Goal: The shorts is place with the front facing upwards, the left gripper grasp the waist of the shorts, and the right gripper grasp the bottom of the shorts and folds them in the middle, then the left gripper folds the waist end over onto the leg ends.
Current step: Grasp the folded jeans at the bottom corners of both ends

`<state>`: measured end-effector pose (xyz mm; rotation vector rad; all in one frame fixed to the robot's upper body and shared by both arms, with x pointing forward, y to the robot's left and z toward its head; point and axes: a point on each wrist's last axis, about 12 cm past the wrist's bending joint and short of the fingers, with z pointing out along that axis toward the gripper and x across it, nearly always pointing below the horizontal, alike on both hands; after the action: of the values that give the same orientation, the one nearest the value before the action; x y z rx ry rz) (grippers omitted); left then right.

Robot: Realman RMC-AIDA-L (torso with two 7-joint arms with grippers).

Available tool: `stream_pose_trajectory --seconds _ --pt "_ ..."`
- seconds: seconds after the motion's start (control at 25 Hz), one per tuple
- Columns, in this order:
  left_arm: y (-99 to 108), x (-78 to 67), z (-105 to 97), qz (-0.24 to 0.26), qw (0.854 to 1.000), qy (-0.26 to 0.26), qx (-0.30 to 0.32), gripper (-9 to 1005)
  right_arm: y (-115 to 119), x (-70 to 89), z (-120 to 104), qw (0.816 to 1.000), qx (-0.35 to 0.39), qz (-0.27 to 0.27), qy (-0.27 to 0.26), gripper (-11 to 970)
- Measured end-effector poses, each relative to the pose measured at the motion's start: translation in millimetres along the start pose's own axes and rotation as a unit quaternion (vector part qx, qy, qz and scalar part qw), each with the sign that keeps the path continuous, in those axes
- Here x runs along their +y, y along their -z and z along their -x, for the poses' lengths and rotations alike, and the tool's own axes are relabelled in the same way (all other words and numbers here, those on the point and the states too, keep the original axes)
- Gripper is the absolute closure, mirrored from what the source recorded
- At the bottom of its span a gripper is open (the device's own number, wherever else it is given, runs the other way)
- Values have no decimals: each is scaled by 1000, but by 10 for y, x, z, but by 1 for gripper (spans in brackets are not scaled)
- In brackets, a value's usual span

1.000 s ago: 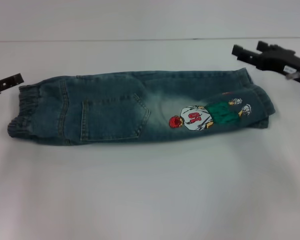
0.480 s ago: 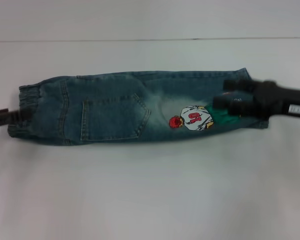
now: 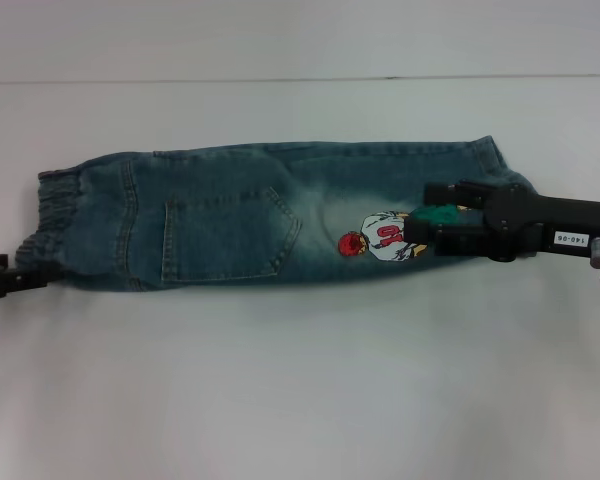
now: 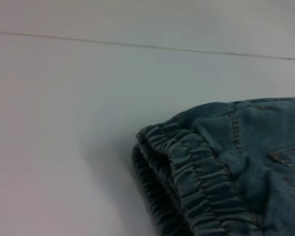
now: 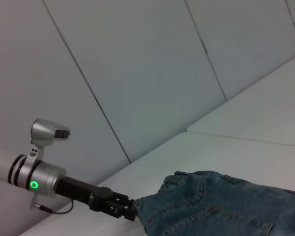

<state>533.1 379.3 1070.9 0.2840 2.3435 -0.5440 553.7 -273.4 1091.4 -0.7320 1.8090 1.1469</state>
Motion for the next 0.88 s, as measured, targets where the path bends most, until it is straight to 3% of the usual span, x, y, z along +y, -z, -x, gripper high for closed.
stream_pose_trajectory --seconds 0.08,0.44,0.64,0.88 --pt "-50 -10 13 10 1000 -8 1 48 -10 3 -2 1000 0 1 0 11" --pt "-184 -107 39 18 999 -42 -1 398 -19 5 -34 1000 -3 -5 -7 13" --pt "-179 -130 70 8 999 -49 3 643 -14 -4 -38 1000 -3 -9 -6 38" --pt "-141 -133 81 -6 999 -53 10 752 -50 -7 -32 1000 -1 -10 -3 87"
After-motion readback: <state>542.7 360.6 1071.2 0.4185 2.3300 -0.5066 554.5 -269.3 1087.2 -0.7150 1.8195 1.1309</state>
